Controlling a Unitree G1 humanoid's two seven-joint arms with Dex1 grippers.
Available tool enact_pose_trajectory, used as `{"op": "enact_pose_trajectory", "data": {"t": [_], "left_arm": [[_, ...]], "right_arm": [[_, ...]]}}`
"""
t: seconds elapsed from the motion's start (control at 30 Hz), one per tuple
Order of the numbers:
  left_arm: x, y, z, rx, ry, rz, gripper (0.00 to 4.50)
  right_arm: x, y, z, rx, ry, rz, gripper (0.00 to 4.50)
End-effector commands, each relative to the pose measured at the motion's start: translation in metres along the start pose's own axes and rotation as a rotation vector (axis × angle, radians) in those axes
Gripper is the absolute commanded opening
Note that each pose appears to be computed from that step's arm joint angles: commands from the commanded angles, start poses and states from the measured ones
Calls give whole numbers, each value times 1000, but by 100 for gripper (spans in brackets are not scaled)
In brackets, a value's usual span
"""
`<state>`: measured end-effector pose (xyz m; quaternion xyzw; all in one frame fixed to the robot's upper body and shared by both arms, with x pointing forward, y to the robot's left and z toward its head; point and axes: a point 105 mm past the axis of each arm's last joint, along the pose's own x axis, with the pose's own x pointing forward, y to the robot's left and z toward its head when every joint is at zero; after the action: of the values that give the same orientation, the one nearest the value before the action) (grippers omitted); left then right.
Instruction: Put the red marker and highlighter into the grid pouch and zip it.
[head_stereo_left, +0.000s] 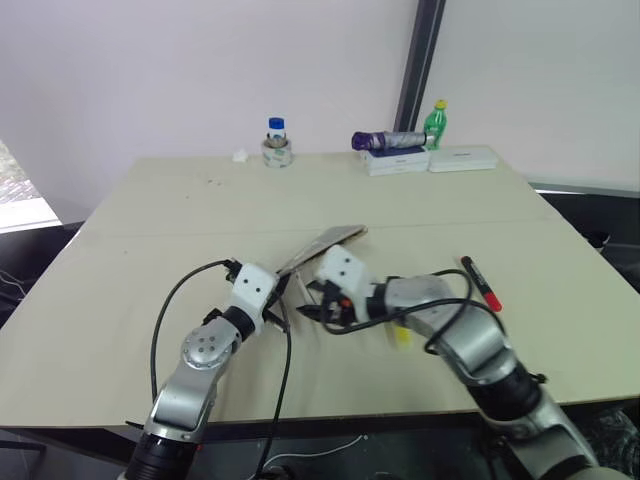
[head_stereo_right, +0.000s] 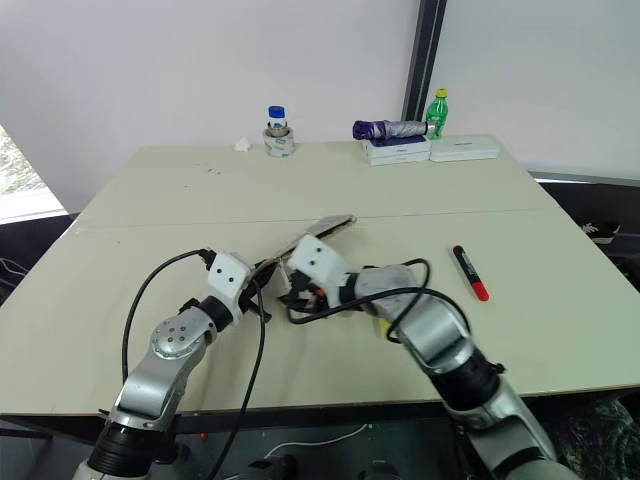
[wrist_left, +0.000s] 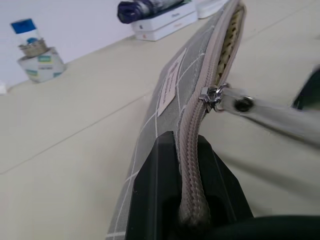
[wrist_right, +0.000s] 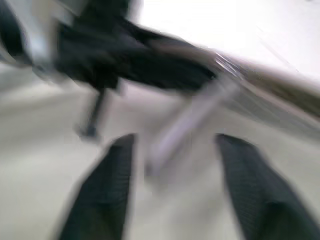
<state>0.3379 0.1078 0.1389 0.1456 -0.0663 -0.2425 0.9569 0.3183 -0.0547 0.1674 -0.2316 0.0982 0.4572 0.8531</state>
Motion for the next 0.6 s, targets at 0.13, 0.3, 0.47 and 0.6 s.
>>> {"op": "enact_pose_trajectory", "data": {"t": [0.13,0.3,0.47,0.6], "left_arm": [[5,8,2,59,-26,15,0],[12,-4,-4,78,-32,-47,0],[15,-12,-7,82,-40,-81,0],[16,-15,-8,79,-43,-91,0]], "right_arm": [[-53,-42,-40,60,170,-275,285],[-76,-39,-72,255,257,-358,285],[-78,-28,-86,428,285,-380,285],[-76,-24,-86,483,276,-380,285]]}}
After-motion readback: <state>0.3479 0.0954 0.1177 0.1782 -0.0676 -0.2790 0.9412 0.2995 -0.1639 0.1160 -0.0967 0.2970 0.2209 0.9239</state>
